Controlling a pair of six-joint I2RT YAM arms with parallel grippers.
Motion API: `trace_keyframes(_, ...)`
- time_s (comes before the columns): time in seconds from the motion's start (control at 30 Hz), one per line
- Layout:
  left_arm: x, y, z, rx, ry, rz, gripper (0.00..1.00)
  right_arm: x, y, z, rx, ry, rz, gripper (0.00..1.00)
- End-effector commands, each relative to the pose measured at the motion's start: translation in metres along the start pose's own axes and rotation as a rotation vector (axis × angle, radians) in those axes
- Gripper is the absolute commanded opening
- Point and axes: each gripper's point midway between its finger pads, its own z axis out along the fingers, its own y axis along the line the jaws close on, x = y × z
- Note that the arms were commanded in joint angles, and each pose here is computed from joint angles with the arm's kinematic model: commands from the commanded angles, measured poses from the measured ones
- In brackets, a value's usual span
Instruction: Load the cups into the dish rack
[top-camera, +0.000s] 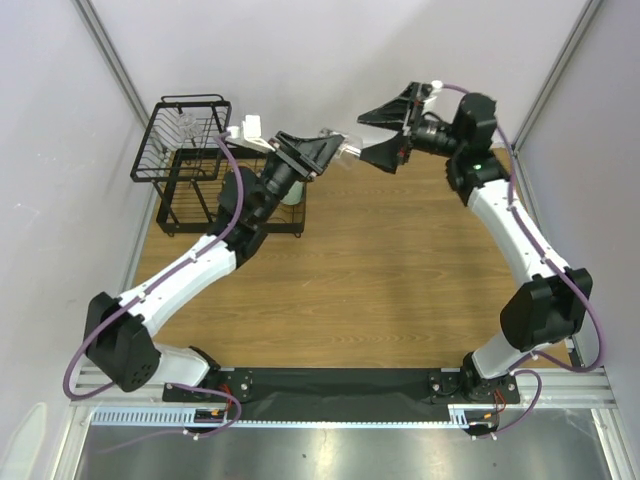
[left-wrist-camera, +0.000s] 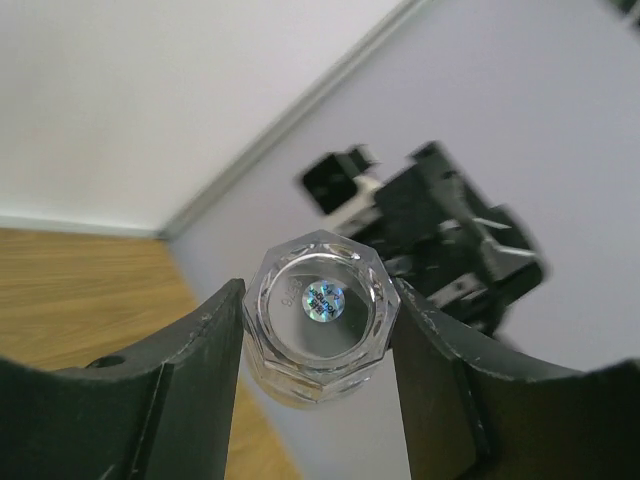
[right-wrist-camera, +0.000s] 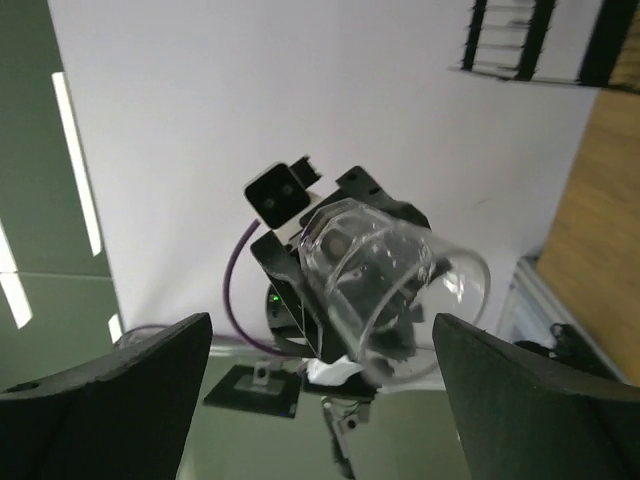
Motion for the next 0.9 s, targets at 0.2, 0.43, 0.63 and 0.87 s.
trace_keyframes(0.2,-0.09,0.042,-0.014,-0.356,-0.028,0.625,0.0,-0.018,-0.02,-0.097,0.311,-0.166,-0.151,1.0)
trace_keyframes(0.43,-0.196,0.116,-0.061,-0.778,-0.125,0.905,0.0,-0.02,-0.014,-0.104,0.328,-0.163,-0.157,1.0)
trace_keyframes(0.63,-0.244,0.15,-0.082,-0.935,-0.18,0.982,0.0,-0.026,-0.016,-0.101,0.329,-0.155,-0.154,1.0)
trace_keyframes(0.87,-0.284,0.198,-0.112,-1.169,-0.344,0.944,0.0,-0.03,-0.02,-0.097,0.335,-0.145,-0.15,1.0)
